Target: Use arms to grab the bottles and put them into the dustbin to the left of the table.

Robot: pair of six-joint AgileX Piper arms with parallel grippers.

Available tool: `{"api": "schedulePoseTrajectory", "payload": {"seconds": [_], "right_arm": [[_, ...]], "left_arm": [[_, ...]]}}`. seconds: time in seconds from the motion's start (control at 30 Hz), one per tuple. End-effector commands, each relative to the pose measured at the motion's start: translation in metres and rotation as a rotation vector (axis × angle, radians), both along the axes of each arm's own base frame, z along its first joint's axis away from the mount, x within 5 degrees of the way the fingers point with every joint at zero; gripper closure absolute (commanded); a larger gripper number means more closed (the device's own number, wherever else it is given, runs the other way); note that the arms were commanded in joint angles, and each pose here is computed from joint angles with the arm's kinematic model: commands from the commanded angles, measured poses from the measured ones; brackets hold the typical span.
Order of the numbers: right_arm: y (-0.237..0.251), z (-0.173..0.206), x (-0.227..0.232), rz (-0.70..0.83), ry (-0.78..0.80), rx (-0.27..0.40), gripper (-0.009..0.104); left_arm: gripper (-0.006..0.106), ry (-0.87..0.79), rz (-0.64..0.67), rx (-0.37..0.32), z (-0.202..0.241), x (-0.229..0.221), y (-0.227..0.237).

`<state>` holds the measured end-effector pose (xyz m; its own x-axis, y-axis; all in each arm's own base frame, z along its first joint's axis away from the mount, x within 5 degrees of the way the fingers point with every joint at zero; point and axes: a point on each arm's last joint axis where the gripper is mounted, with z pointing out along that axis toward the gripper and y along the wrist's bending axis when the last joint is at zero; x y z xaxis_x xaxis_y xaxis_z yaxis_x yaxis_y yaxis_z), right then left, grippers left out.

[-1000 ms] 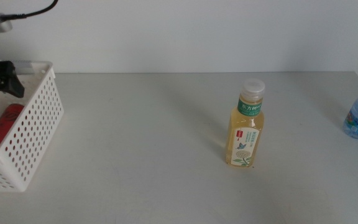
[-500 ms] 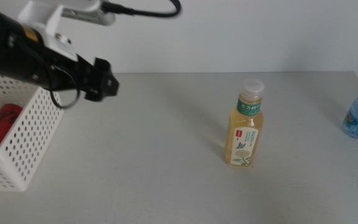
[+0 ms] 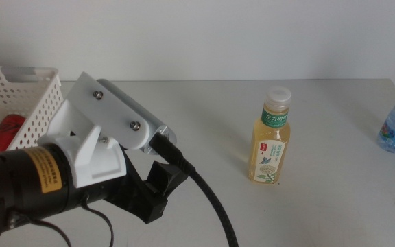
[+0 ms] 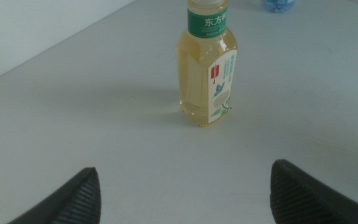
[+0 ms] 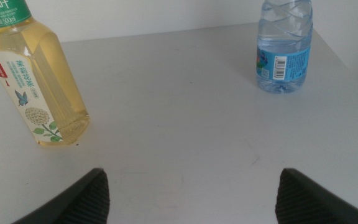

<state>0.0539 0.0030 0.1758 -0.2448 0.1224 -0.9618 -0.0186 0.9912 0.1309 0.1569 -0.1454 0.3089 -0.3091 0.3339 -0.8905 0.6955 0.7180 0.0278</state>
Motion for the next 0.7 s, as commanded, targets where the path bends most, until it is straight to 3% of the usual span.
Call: {"api": "schedulePoseTrajectory", "payload": {"seconds": [0.0,0.33,0.67], "right_arm": [[-0.001,0.011,0.0,-0.006,-0.107,-0.016,0.022],[-0.001,0.011,0.0,-0.006,-0.107,-0.016,0.022],[-0.001,0.011,0.0,-0.006,-0.107,-0.016,0.022]], "left_arm": [[0.007,-0.074,-0.003,-0.091,0.015,-0.004,0.0],[0.007,-0.12,-0.009,-0.106,0.017,-0.001,-0.003],[0.007,-0.188,-0.006,-0.139,-0.005,0.031,-0.031]]}}
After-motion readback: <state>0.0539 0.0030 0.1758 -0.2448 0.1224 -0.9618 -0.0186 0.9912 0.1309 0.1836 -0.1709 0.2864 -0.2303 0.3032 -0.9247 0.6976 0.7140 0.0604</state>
